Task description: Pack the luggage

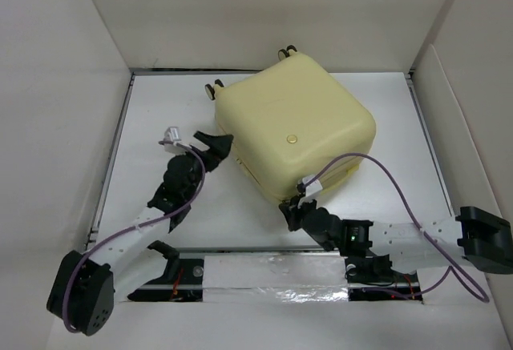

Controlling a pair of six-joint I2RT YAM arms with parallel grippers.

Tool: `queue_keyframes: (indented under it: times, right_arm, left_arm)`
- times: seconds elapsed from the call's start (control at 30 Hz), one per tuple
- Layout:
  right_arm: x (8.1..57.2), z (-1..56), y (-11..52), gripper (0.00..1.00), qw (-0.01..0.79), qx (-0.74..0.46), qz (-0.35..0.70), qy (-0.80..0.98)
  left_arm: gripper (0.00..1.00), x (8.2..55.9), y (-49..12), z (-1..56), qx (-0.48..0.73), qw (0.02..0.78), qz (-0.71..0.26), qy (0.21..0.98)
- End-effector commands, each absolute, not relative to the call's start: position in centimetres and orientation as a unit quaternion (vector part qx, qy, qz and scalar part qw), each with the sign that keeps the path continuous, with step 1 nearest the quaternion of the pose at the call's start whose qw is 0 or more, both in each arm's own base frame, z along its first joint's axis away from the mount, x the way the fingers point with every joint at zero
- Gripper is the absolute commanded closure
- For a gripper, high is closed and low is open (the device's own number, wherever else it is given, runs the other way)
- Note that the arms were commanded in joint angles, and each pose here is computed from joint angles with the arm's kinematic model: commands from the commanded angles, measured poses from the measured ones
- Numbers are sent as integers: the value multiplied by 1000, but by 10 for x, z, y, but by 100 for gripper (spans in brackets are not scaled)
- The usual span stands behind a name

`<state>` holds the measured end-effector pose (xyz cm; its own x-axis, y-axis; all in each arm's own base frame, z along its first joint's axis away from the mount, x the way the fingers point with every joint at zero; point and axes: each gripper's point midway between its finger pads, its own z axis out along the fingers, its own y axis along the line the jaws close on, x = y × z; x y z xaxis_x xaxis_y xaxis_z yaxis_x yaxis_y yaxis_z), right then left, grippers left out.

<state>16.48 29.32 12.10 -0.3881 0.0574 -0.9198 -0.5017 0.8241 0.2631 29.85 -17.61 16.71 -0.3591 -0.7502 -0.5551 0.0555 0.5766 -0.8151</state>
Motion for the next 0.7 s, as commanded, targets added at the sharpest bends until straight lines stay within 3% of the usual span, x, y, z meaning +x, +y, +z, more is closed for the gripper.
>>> queue_keyframes:
  times: [0.0, 0.2, 0.33, 0.67]
  right_arm:
    - [126, 173, 327, 100, 506, -136, 413, 745]
    - [119, 174, 317, 100, 502, -161, 406, 746]
    - [115, 176, 318, 100, 498, -172, 413, 743]
    - [111, 170, 320, 100, 491, -186, 414, 743]
  left_arm:
    - [1, 328, -145, 238, -282, 564, -384, 675]
    - [1, 409, -108, 251, -327, 542, -363, 684]
    - [1, 457, -116, 220, -324, 481, -366, 728]
    - [1, 504, -145, 227, -283, 453, -449, 716]
